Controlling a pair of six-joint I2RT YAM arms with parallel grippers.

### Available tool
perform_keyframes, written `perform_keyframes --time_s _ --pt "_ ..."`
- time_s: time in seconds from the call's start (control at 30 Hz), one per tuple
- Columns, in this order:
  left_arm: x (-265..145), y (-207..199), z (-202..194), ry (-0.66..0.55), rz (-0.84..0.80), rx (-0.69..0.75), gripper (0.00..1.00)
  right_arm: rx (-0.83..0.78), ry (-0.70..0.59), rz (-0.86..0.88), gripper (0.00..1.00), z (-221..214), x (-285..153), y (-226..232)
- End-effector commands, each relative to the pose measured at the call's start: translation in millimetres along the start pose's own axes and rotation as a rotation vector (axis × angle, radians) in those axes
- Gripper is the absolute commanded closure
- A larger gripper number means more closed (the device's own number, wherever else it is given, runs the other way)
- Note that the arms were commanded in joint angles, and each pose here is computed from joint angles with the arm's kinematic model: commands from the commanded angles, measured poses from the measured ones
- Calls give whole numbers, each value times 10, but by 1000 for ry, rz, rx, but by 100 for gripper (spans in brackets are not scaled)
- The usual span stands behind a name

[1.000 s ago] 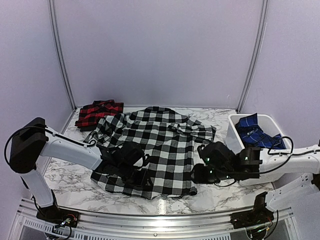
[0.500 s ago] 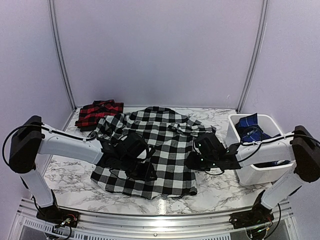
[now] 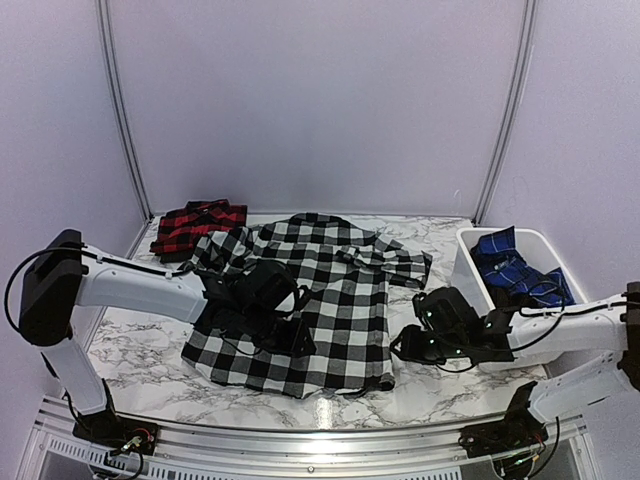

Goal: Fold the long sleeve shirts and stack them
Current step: Smooth out the flattened shirt at the center of the board.

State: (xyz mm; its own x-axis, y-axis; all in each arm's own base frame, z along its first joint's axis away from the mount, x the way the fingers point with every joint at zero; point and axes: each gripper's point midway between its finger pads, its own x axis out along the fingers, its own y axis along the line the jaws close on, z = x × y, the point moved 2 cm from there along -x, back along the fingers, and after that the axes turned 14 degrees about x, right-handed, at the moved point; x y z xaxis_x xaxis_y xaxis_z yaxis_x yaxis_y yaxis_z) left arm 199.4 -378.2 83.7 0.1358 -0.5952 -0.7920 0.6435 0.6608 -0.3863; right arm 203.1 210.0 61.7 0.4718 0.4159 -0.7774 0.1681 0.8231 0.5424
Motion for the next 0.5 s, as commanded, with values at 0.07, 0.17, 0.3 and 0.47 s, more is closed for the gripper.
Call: perform_keyframes --time_s 0.07,0.17,0.3,0.47 --pt "-21 145 44 12 38 -6 67 -98 -24 86 64 85 -184 688" --pt "-39 192 59 6 49 -13 67 -130 21 138 67 -65 -55 943" --pt "-59 274 77 0 64 -25 67 -129 100 136 71 -300 184 925" --pt "-118 375 144 -18 78 -36 67 -71 119 55 71 -438 267 490"
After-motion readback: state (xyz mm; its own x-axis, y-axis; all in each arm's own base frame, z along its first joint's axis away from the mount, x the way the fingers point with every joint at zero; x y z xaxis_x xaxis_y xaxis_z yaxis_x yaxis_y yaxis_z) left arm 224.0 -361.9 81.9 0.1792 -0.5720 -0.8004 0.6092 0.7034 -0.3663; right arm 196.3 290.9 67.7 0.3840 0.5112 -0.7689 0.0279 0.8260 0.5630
